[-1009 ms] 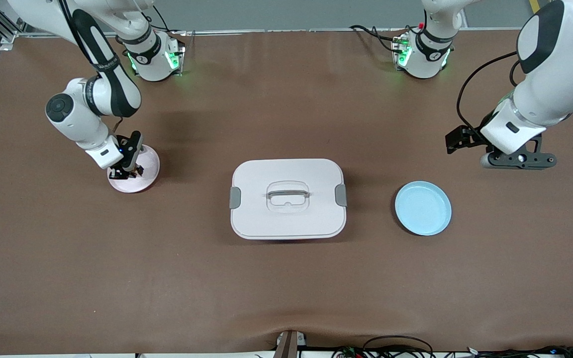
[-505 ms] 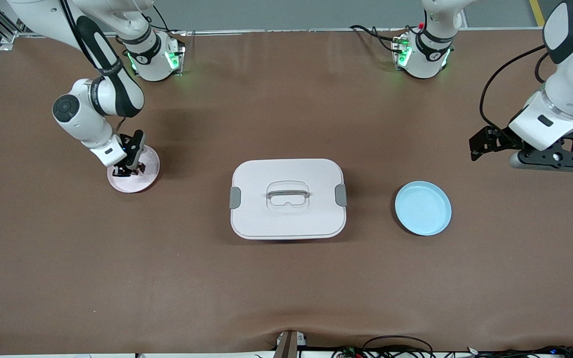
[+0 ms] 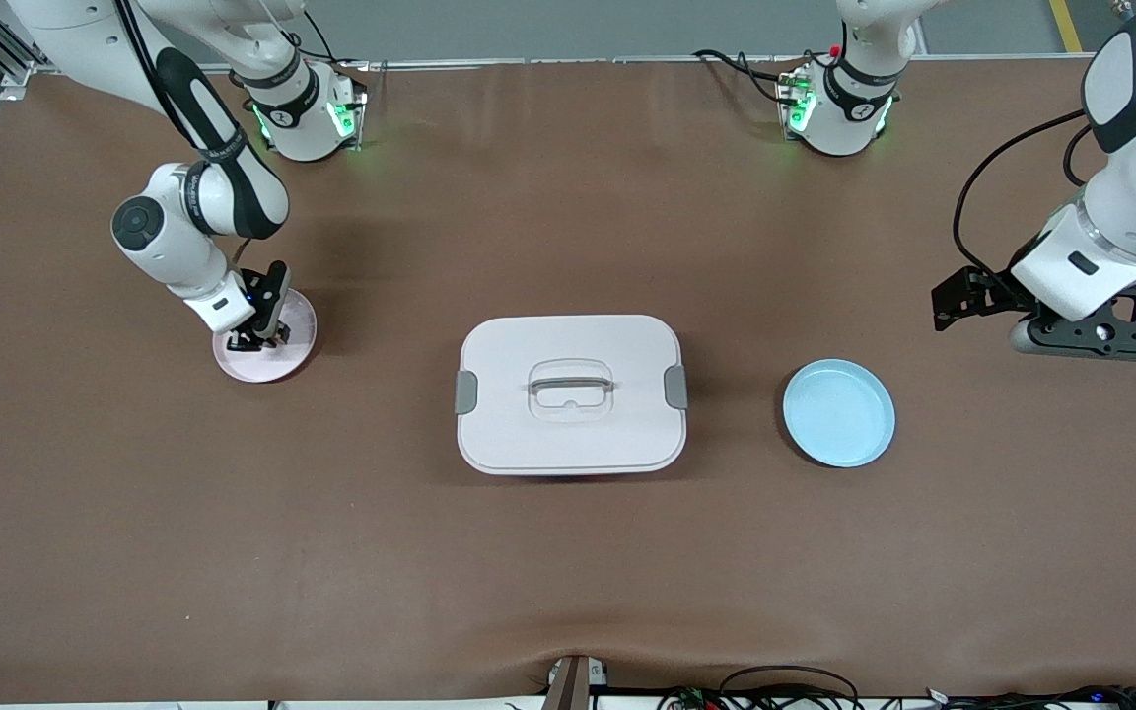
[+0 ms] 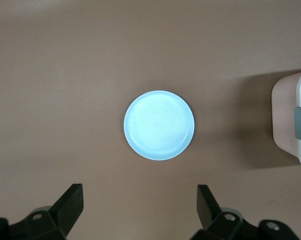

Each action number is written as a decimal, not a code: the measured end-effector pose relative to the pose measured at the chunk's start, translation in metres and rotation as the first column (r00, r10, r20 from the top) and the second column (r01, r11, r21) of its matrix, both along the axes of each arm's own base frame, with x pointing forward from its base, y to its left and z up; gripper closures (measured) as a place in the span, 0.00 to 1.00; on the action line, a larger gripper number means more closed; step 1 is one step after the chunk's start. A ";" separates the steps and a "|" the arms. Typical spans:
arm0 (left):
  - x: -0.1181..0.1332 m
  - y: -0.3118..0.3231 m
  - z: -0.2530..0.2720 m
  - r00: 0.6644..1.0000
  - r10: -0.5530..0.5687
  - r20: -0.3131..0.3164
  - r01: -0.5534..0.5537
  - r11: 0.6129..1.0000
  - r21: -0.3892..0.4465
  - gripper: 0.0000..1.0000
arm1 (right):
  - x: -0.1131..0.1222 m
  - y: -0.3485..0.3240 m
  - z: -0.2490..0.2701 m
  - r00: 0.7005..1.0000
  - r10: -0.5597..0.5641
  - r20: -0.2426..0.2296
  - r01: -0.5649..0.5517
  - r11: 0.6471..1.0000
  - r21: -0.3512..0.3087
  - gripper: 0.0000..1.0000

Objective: Transfer orange switch to right arm and place

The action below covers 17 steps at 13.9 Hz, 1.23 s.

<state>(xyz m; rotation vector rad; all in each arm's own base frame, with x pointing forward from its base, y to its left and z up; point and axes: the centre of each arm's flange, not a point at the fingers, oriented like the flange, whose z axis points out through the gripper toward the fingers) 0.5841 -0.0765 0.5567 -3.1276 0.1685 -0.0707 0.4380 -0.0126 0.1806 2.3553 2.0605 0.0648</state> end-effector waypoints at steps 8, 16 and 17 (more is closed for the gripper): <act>0.004 -0.003 0.013 1.000 0.004 0.028 -0.004 1.000 0.017 0.00 | 0.050 0.006 0.058 0.982 0.024 -0.189 -0.015 0.999 0.048 0.00; 0.005 0.001 0.014 0.999 0.017 0.029 -0.018 0.999 0.031 0.00 | 0.117 -0.002 0.173 0.976 -0.046 -0.215 0.060 0.997 0.058 0.00; 0.006 0.004 0.014 0.999 0.022 0.029 -0.023 0.999 0.032 0.00 | 0.122 -0.004 0.187 0.971 -0.094 -0.222 0.105 0.994 0.038 0.00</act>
